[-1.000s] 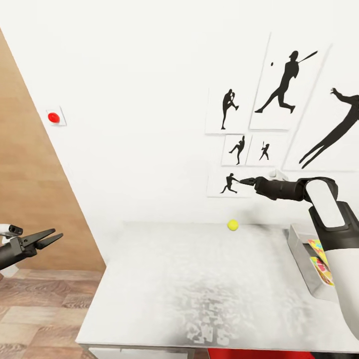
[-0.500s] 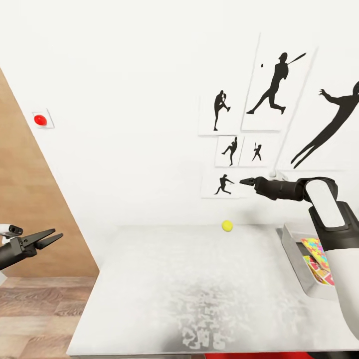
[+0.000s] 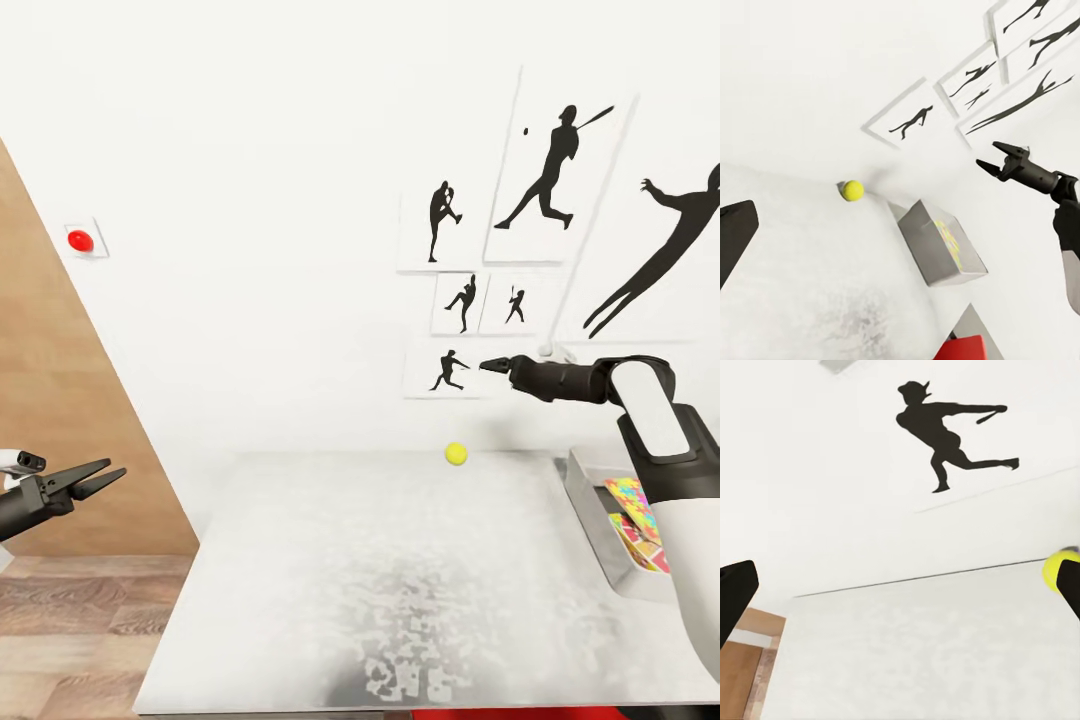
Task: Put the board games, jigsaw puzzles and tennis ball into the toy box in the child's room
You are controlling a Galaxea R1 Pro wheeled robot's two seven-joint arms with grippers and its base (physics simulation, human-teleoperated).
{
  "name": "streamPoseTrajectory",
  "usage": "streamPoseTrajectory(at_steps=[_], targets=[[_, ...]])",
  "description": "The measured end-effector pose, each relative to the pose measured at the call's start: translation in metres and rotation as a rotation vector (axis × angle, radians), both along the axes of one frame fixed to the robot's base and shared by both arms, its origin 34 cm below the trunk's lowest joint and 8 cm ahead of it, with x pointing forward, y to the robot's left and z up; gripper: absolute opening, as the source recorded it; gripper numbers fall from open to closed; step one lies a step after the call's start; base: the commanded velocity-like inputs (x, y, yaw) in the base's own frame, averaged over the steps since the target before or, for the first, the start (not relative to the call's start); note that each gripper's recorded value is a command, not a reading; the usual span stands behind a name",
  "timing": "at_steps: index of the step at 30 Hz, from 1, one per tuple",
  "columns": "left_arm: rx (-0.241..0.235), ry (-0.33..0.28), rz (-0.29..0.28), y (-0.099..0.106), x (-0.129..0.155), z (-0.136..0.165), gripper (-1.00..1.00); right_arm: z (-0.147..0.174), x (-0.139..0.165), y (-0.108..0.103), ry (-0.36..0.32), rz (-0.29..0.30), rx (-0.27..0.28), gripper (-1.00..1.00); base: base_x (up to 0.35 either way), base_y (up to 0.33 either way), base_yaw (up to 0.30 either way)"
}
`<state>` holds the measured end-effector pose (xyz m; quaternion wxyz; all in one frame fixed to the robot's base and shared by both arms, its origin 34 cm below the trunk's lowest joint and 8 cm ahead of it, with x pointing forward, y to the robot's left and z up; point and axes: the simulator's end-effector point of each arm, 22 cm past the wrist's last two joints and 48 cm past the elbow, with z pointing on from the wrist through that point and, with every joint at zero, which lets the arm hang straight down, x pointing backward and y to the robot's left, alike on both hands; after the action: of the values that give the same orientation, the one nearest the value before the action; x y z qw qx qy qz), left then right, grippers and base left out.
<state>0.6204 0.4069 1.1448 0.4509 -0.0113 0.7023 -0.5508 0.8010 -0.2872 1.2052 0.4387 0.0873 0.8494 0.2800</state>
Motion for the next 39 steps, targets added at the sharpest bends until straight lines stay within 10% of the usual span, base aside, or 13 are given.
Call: streamPoseTrajectory(at_steps=[18,39], targets=[[-0.001,-0.001,0.001,0.0,0.0,0.0,1.0,-0.14,-0.007,0.005,0.379,-0.094,-0.08,1.0,0.0,0.0,0.0],[0.007,0.006,-0.008,-0.003,0.003,-0.006,1.0,-0.147,0.003,0.026,0.415,-0.09,-0.096,1.0,0.0,0.0,0.0]])
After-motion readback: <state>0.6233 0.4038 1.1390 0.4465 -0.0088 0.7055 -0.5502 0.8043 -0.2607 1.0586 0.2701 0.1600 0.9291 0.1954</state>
